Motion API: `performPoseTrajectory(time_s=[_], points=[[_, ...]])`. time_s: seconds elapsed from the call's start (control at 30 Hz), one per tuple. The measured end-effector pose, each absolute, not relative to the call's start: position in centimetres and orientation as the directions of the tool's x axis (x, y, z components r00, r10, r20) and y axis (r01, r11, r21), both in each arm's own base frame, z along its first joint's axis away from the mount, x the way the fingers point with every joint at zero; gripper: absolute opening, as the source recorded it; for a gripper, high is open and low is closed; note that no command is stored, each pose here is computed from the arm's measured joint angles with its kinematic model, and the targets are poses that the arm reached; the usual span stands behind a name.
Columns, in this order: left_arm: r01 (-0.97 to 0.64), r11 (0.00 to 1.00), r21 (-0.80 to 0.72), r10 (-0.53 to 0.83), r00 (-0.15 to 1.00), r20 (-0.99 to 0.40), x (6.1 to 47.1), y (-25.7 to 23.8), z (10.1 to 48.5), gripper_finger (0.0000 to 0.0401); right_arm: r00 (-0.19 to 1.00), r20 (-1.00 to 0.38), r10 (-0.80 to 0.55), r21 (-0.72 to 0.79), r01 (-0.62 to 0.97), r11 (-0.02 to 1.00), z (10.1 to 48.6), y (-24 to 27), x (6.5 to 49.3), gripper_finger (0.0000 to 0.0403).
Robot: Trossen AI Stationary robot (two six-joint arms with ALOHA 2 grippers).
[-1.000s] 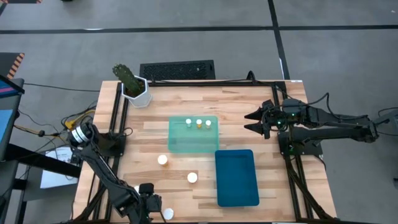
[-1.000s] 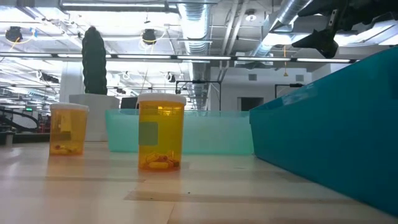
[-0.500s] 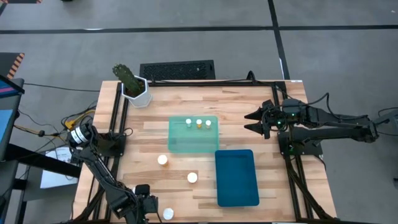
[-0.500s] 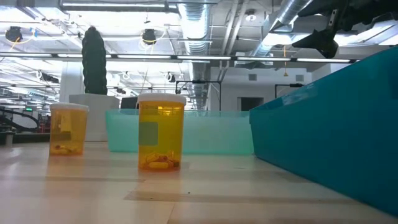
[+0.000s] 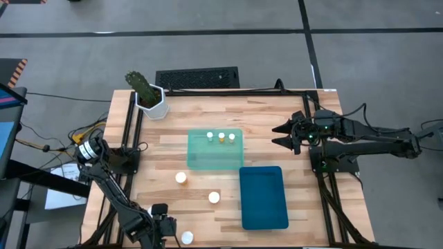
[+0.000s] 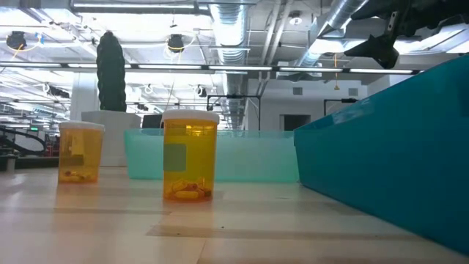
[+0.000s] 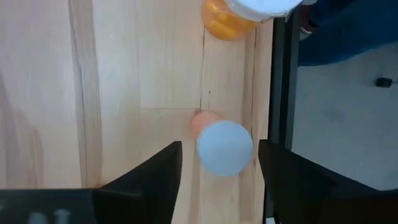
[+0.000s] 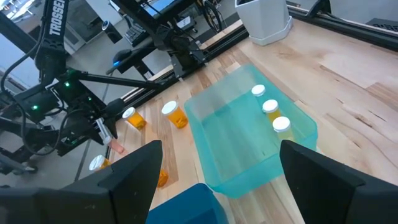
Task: Pick and place medicine bottles into bin by pill shape (circle, oval)
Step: Put the pink pill bottle into the light blue bin
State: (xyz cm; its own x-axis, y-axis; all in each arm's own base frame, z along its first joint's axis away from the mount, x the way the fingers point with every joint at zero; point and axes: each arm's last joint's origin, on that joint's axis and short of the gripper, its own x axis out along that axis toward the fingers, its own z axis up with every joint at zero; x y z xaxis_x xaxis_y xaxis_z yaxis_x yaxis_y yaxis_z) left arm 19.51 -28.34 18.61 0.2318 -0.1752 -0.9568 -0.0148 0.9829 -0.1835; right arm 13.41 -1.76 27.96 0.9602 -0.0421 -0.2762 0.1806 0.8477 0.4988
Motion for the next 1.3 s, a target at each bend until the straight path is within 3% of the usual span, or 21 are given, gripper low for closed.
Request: performPoseTrajectory(time_s=[0.5,0.8,1.13,1.3], points=[[-0.032,0.983,-0.178,-0.165,0.242,-0.956,20.3,-27.8,18.6,0.0124,0.960,-0.276,-0.042,0.498,0.180,0.848,28.0,-1.8,13.4,0.0333],[-0.093,0.968,-0.234,-0.208,0.231,-0.951,21.4,-27.4,19.6,0.0112,0.960,-0.276,-0.042,0.498,0.180,0.848,28.0,-1.8,13.4,0.0333],[-0.284,0.906,-0.313,-0.230,0.291,-0.929,21.2,-23.1,27.2,0.0113,0.960,-0.276,-0.042,0.495,0.180,0.850,28.0,-1.8,13.4,0.0333],[-0.430,0.864,-0.264,-0.086,0.390,-0.917,20.8,-17.9,30.8,0.0114,0.960,-0.276,-0.042,0.495,0.180,0.850,28.0,-1.8,13.4,0.0333]])
